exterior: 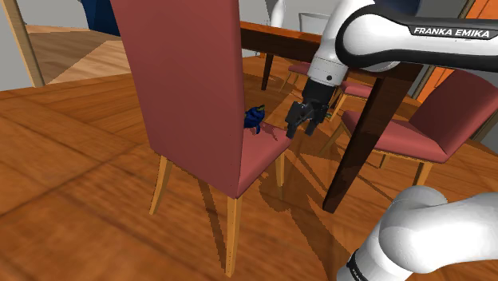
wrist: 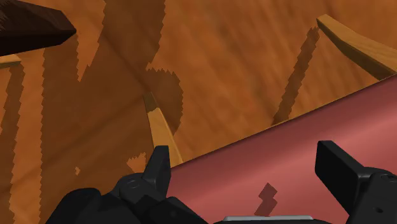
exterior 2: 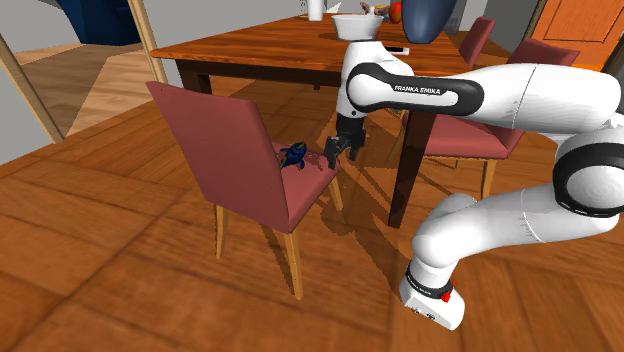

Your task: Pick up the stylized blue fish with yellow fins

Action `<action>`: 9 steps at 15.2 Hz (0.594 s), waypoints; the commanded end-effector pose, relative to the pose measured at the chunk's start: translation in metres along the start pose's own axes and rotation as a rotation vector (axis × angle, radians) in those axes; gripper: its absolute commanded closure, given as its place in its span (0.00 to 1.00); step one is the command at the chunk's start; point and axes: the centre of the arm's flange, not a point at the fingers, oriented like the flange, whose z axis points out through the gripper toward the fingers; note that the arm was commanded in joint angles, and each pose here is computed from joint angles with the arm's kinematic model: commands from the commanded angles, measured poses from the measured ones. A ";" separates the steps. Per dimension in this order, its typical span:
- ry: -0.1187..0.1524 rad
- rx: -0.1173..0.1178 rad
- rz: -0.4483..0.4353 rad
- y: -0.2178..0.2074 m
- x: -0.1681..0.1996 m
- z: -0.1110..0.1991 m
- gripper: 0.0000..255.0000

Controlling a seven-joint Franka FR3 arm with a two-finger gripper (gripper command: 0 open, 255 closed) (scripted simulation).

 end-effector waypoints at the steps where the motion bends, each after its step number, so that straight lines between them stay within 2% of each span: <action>1: 0.000 0.000 0.000 0.000 0.000 0.000 0.00; 9: -0.102 0.009 -0.208 -0.057 0.102 -0.023 0.00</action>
